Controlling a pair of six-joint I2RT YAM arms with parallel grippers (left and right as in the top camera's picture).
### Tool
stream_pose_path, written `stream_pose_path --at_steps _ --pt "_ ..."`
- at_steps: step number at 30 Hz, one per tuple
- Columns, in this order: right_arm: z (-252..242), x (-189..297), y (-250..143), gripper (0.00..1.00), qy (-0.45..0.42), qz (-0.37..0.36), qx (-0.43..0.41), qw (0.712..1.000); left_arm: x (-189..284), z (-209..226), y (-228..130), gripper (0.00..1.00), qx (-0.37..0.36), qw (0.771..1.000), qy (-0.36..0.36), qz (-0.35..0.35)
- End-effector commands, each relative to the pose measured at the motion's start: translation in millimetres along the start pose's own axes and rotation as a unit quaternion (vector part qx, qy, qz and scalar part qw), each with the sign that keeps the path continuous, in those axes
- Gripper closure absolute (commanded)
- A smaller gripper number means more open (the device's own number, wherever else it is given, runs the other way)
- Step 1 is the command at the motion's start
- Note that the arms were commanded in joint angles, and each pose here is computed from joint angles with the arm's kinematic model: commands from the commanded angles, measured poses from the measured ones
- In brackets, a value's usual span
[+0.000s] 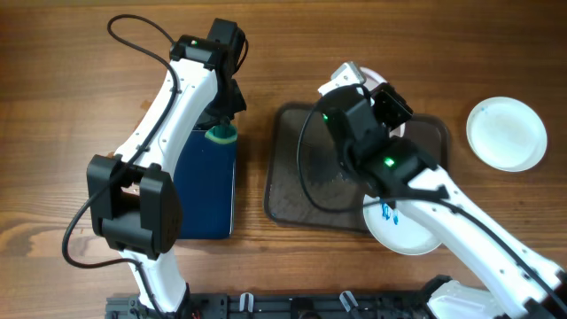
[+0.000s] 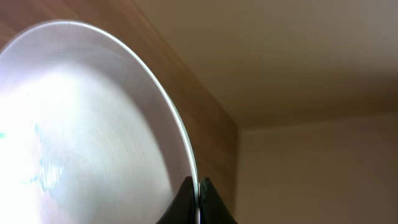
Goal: Clean dirty plates on tray and stack at the side
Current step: 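Lift the scrubbed plate with the right gripper and carry it rightward, then lower the plate onto the cleaned plate right of the tray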
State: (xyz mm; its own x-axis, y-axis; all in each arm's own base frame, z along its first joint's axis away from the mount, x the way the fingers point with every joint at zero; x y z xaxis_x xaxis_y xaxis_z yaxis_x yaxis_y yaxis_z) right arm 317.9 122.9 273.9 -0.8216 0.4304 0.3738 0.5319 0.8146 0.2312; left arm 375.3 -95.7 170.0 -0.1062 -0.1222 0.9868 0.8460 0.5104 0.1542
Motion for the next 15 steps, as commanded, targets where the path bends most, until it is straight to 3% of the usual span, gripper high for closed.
stream_pose_path --at_steps 1,2,4,5,6,8,12,13,14,15 --pt "9 -3 10 0.96 0.041 -0.027 -0.062 0.997 2 3 1 0.96 0.013 1.000 -0.002 -0.001" --pt "9 -4 9 0.96 0.033 -0.018 -0.065 0.997 2 3 1 0.96 0.013 1.000 -0.001 0.000" --pt "-24 -5 -7 0.96 -0.123 0.083 -0.015 0.989 2 4 0 0.96 0.012 1.000 0.001 0.002" --pt "-35 -5 -6 0.96 -0.151 0.090 -0.043 0.984 2 4 0 0.96 0.012 1.000 0.000 0.002" --pt "-40 -4 0 0.95 -0.143 0.059 -0.089 0.984 2 4 1 0.96 0.012 1.000 -0.001 0.000" --pt "-24 1 18 0.96 -0.038 -0.039 -0.126 0.990 2 3 0 0.96 0.012 1.000 -0.004 0.004" --pt "-44 6 -2 0.96 -0.138 0.040 -0.143 0.979 2 2 0 0.96 0.012 1.000 -0.007 0.005" --pt "-41 5 2 0.96 -0.115 0.019 -0.151 0.982 2 2 0 0.96 0.013 1.000 -0.007 0.005" --pt "-23 8 14 0.96 -0.023 -0.042 -0.149 0.988 2 2 0 0.96 0.013 1.000 -0.008 0.004" --pt "-23 11 11 0.95 -0.028 -0.036 -0.143 0.989 2 1 0 0.96 0.013 1.000 -0.009 0.004"
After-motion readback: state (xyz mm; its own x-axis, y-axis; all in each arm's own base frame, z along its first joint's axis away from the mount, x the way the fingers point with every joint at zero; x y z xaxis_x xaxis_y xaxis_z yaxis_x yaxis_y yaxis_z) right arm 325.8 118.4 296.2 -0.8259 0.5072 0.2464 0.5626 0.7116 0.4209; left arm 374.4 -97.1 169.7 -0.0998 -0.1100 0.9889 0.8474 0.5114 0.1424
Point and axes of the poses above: each gripper's point midway between its finger pads, its own x axis back along the fingers, its own z axis along the line the jaws close on, y = z × x, the point moved 6 cm from there along x, back along the fingers, and after that the axes turned 9 degrees about x, right-handed, at the moved point
